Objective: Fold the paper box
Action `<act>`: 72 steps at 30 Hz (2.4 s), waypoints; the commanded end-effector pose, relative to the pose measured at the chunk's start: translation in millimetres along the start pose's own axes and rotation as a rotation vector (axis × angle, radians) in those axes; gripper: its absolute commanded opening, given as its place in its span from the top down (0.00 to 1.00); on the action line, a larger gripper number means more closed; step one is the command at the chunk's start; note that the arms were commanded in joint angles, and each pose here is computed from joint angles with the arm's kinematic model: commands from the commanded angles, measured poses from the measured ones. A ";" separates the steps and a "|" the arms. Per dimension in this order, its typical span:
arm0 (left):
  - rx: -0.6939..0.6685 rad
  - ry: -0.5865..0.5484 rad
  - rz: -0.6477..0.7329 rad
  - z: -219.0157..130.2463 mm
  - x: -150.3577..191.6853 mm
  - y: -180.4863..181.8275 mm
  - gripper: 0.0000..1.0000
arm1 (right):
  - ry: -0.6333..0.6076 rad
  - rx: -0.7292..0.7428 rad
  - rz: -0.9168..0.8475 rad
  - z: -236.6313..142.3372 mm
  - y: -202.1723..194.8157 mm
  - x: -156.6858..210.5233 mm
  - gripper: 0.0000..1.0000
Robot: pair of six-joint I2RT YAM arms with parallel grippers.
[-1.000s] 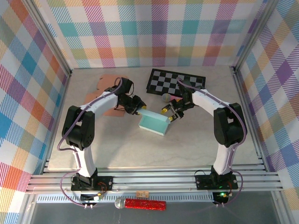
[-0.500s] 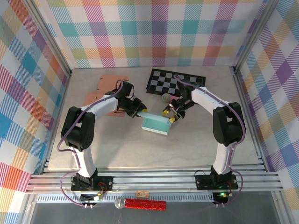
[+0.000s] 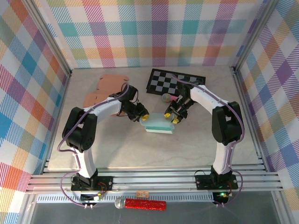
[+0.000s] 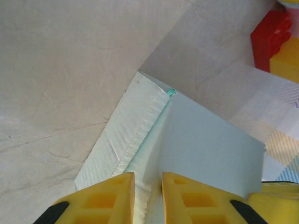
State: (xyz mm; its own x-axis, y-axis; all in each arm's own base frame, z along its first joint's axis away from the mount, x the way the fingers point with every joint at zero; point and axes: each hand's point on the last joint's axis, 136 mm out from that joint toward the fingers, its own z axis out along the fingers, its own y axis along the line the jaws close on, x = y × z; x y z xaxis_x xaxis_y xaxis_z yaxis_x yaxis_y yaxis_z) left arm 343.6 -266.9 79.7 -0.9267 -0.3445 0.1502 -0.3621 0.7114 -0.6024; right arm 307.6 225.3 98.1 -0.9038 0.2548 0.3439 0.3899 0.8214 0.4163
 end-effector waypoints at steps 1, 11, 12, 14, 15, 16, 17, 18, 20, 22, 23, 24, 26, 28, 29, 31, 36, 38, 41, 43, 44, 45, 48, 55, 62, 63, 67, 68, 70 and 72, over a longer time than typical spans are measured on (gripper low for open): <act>-0.039 0.022 0.029 -1.4 15.8 5.3 0.79 | 0.003 0.019 -0.064 -5.1 2.4 6.7 0.57; -0.061 0.014 0.059 3.5 22.1 1.9 0.79 | -0.010 0.100 -0.104 -7.4 -14.4 6.1 0.58; -0.067 0.015 0.059 4.0 22.5 3.1 0.79 | -0.015 0.105 -0.109 -9.0 -15.4 6.1 0.58; -0.078 0.015 0.063 4.9 23.8 4.6 0.79 | -0.021 0.109 -0.119 -11.2 -15.8 5.8 0.57; -0.084 0.015 0.064 5.2 24.4 5.6 0.79 | -0.022 0.110 -0.124 -12.7 -16.1 5.7 0.57; -0.087 0.016 0.067 5.9 25.0 6.0 0.78 | -0.023 0.112 -0.127 -13.6 -16.3 5.6 0.56; -0.091 0.014 0.069 5.9 25.3 6.2 0.78 | -0.025 0.119 -0.133 -14.6 -17.2 5.4 0.56; -0.095 0.013 0.072 5.7 25.2 6.4 0.78 | -0.027 0.127 -0.139 -15.6 -18.8 5.3 0.55; -0.101 0.013 0.078 6.2 25.9 6.2 0.77 | -0.030 0.141 -0.149 -17.0 -21.7 5.3 0.53; -0.103 0.016 0.079 7.0 26.1 6.1 0.77 | -0.027 0.150 -0.158 -15.7 -25.2 6.2 0.50; -0.103 0.017 0.081 7.1 26.2 5.7 0.77 | -0.027 0.151 -0.163 -15.1 -26.5 6.7 0.48; -0.104 0.018 0.081 7.1 26.2 5.6 0.76 | -0.024 0.147 -0.166 -13.7 -27.2 7.5 0.45; -0.108 0.019 0.083 7.3 26.9 6.3 0.76 | -0.020 0.133 -0.171 -10.4 -27.8 8.7 0.42; -0.110 0.021 0.081 7.5 27.3 7.2 0.75 | -0.011 0.115 -0.172 -4.9 -27.9 8.9 0.42; -0.111 0.021 0.081 7.3 27.5 7.3 0.75 | -0.009 0.106 -0.172 -2.2 -27.7 7.9 0.42; -0.111 0.026 0.085 7.8 28.4 6.9 0.74 | 0.004 0.109 -0.165 4.6 -30.8 6.7 0.42; -0.114 0.021 0.101 2.2 28.8 4.0 0.70 | 0.018 0.159 -0.150 20.2 -47.3 1.3 0.47; -0.107 0.007 0.114 -3.5 28.2 0.0 0.68 | 0.015 0.165 -0.151 23.0 -50.0 -0.2 0.48; -0.098 -0.008 0.129 -9.9 27.7 -3.8 0.64 | 0.013 0.164 -0.151 25.5 -51.2 -1.6 0.50; -0.096 0.002 0.129 -8.3 27.9 -2.4 0.64 | 0.019 0.170 -0.149 28.3 -53.5 -2.0 0.51; -0.096 0.008 0.126 -6.3 28.0 -0.4 0.64 | 0.021 0.171 -0.149 29.6 -54.0 -2.1 0.52; -0.092 0.014 0.123 -3.9 27.9 0.8 0.64 | 0.024 0.174 -0.148 31.1 -55.1 -2.2 0.53; -0.087 0.027 0.118 2.1 28.0 2.8 0.65 | 0.025 0.178 -0.146 33.4 -57.6 -2.7 0.55; -0.084 0.044 0.113 13.3 26.6 7.2 0.73 | 0.028 0.173 -0.145 34.7 -57.2 -2.3 0.58; -0.102 0.054 0.120 17.4 28.8 16.6 0.74 | 0.033 0.130 -0.163 35.2 -49.2 -1.2 0.60; -0.104 0.054 0.121 18.0 28.8 17.9 0.74 | 0.036 0.127 -0.165 35.7 -49.3 -0.8 0.60; -0.120 0.046 0.135 16.9 28.5 22.0 0.73 | 0.026 0.104 -0.189 31.7 -44.1 -1.1 0.60; -0.122 0.042 0.143 15.8 28.2 21.9 0.72 | 0.023 0.101 -0.193 30.8 -43.4 -0.9 0.59; -0.118 0.039 0.152 14.8 28.3 21.1 0.71 | 0.017 0.090 -0.203 28.4 -41.9 -1.1 0.59; -0.110 0.047 0.156 16.7 29.0 20.8 0.72 | 0.015 0.065 -0.206 26.6 -39.9 -1.5 0.56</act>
State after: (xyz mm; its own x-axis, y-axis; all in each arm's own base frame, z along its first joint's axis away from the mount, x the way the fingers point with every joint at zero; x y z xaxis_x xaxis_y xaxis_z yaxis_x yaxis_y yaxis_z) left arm 315.3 -272.0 64.6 -0.9690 -0.2248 0.1028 -0.2444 0.8084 -0.5355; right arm 288.3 204.2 52.2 -0.9522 0.0961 0.2901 0.2068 0.9016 0.3800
